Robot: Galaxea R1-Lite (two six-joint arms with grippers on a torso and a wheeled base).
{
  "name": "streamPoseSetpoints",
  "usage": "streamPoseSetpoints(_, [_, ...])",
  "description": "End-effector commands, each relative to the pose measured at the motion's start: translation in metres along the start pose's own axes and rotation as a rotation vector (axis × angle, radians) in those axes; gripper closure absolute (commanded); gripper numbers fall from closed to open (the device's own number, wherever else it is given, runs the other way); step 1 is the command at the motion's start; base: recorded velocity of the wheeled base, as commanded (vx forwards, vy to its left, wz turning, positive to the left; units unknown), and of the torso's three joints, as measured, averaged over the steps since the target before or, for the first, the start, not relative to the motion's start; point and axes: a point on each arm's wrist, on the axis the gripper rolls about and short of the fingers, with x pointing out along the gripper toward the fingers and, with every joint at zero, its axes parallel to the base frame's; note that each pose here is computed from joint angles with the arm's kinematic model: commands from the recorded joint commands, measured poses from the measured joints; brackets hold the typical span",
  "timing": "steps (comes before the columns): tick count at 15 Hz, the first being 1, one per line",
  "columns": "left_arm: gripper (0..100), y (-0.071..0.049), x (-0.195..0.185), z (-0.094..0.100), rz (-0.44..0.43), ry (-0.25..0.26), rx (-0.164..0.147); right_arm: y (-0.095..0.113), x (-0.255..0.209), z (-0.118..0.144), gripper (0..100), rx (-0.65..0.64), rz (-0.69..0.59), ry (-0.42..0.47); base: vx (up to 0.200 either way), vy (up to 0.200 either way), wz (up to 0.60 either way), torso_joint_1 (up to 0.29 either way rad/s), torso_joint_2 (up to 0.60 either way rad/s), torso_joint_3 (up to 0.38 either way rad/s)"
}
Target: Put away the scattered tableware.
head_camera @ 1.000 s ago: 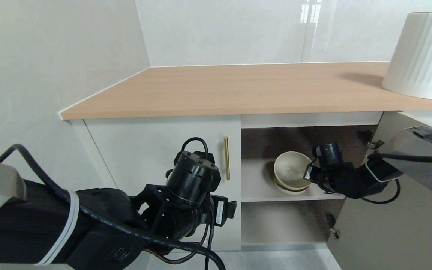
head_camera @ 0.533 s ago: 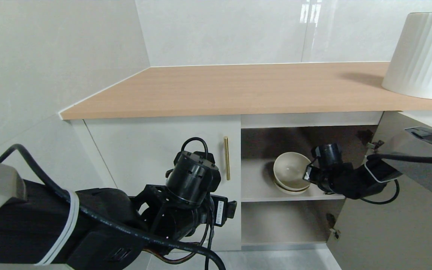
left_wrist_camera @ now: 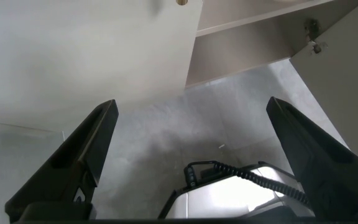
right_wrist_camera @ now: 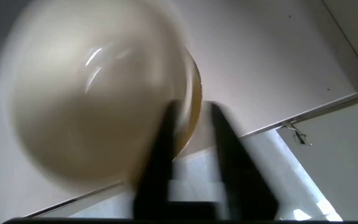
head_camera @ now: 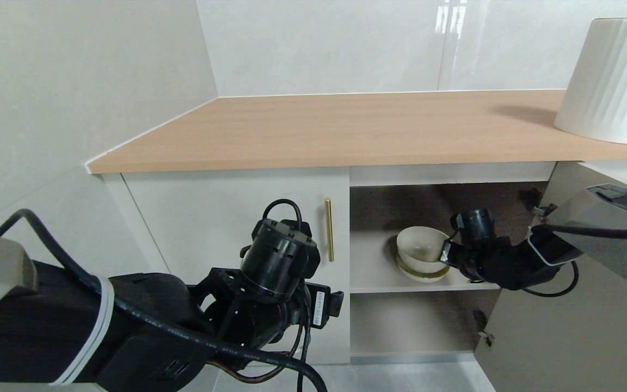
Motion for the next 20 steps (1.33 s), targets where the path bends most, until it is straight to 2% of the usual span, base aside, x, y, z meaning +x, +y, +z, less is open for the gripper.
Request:
streamPoseSetpoints(1, [0,0.0,0.0,0.0,0.0,-0.001,-0.001,0.0,-0.001,0.0,0,0.0,0.0,0.0,0.0,0.0,0.0,0.0,0.0,0.0])
streamPoseSetpoints(4, [0,0.0,-0.001,0.0,0.0,-0.002,0.0,-0.002,-0.002,-0.002,0,-0.002,-0.005,0.008,0.0,0.0,0.0,0.0,0.0,0.0])
streamPoseSetpoints(7, [0,0.003,0.0,0.003,0.006,-0.008,-0.012,-0.002,-0.01,0.003,0,0.002,0.004,0.001,0.0,0.0,0.0,0.0,0.0,0.0])
streamPoseSetpoints(8, [0,0.008,-0.005,0.011,0.006,-0.034,-0.063,-0.001,-0.028,0.008,0,-0.002,0.027,0.008,0.0,0.0,0.0,0.0,0.0,0.0])
streamPoseSetpoints(9, [0,0.012,-0.01,0.017,0.007,-0.055,-0.087,0.002,-0.044,0.01,0,-0.014,0.055,0.029,0.0,0.0,0.0,0.0,0.0,0.0])
streamPoseSetpoints(11, [0,0.024,-0.028,0.025,0.008,-0.096,-0.116,0.005,-0.096,0.016,0,-0.053,0.137,0.125,0.0,0.0,0.0,0.0,0.0,0.0])
streamPoseSetpoints(13, [0,0.046,-0.036,0.022,0.036,-0.09,-0.15,0.003,-0.15,0.015,0,-0.105,0.192,0.225,0.0,0.0,0.0,0.0,0.0,0.0])
streamPoseSetpoints(15, [0,0.065,-0.042,0.018,0.073,-0.087,-0.176,0.0,-0.18,0.015,0,-0.132,0.232,0.264,0.0,0.0,0.0,0.0,0.0,0.0])
streamPoseSetpoints(18, [0,0.084,-0.089,0.024,0.069,-0.186,-0.221,-0.02,-0.233,0.02,0,-0.154,0.245,0.285,0.0,0.0,0.0,0.0,0.0,0.0])
streamPoseSetpoints(19, [0,0.087,-0.103,0.02,0.069,-0.182,-0.22,-0.035,-0.25,0.017,0,-0.159,0.224,0.312,0.0,0.0,0.0,0.0,0.0,0.0])
streamPoseSetpoints(20, [0,0.089,-0.104,0.017,0.078,-0.167,-0.22,-0.039,-0.257,0.012,0,-0.174,0.226,0.328,0.0,0.0,0.0,0.0,0.0,0.0])
